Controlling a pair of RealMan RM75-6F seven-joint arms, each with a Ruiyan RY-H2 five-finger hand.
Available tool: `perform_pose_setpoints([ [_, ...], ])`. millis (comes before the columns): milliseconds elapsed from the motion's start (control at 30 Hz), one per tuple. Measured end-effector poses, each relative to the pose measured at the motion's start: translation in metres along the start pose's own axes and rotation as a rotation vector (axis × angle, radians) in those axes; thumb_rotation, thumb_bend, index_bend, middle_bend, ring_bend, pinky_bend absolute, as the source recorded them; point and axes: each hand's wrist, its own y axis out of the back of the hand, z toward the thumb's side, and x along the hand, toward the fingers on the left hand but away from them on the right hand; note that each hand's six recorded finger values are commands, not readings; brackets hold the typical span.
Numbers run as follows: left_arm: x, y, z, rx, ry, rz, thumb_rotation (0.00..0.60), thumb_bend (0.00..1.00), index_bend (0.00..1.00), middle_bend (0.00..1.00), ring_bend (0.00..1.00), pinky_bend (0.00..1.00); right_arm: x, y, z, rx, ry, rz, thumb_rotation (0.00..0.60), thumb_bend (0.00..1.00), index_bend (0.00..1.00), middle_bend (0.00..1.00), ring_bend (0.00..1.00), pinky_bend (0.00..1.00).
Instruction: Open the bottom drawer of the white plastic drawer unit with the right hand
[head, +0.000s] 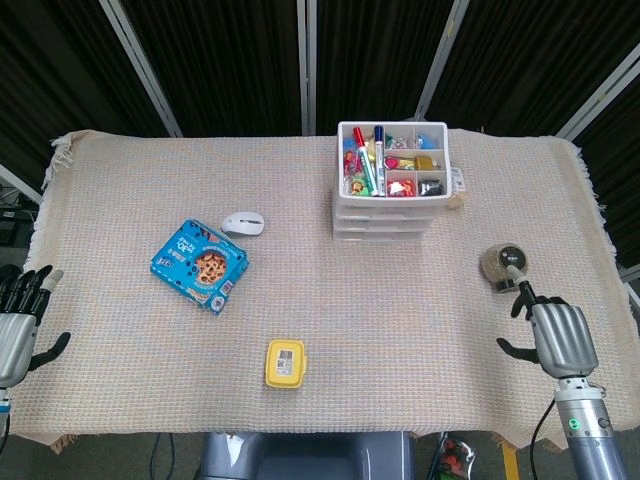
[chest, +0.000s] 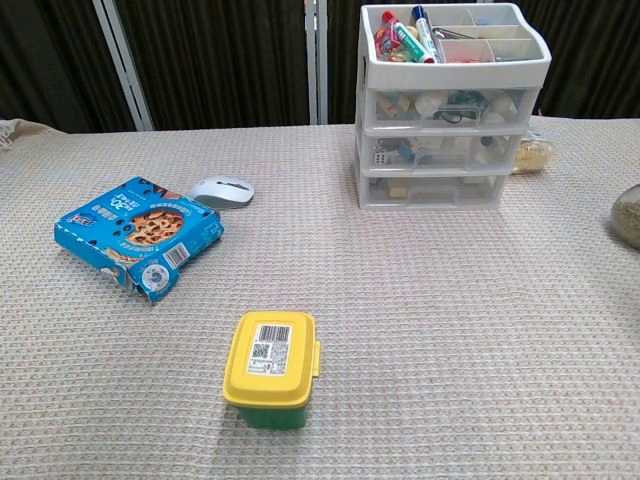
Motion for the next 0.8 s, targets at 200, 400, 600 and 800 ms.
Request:
perform_pose_setpoints([
  [200,0.000,0.000,0.000,0.000,0.001,0.000,0.600,0.32,0.00,0.00,0.00,0.00,-0.013,-0.009,0.015,-0.144,-0.021,0.076,0.600,0.37,0.15,0.85,0.87,0.75],
  [400,0.000,0.000,0.000,-0.002,0.000,-0.002,0.600,0.32,0.00,0.00,0.00,0.00,-0.030,-0.025,0.032,-0.327,-0.070,0.187,0.600,0.40,0.16,0.85,0.87,0.75],
  [600,0.001,0.000,0.000,-0.003,-0.002,-0.004,0.600,0.32,0.00,0.00,0.00,0.00,-0.051,-0.041,0.056,-0.617,-0.153,0.309,0.600,0.43,0.17,0.85,0.87,0.75],
  [800,0.002,0.000,0.000,0.000,-0.002,-0.006,0.600,0.32,0.00,0.00,0.00,0.00,-0.068,-0.061,0.091,-0.946,-0.229,0.470,0.600,0.44,0.18,0.85,0.87,0.75],
])
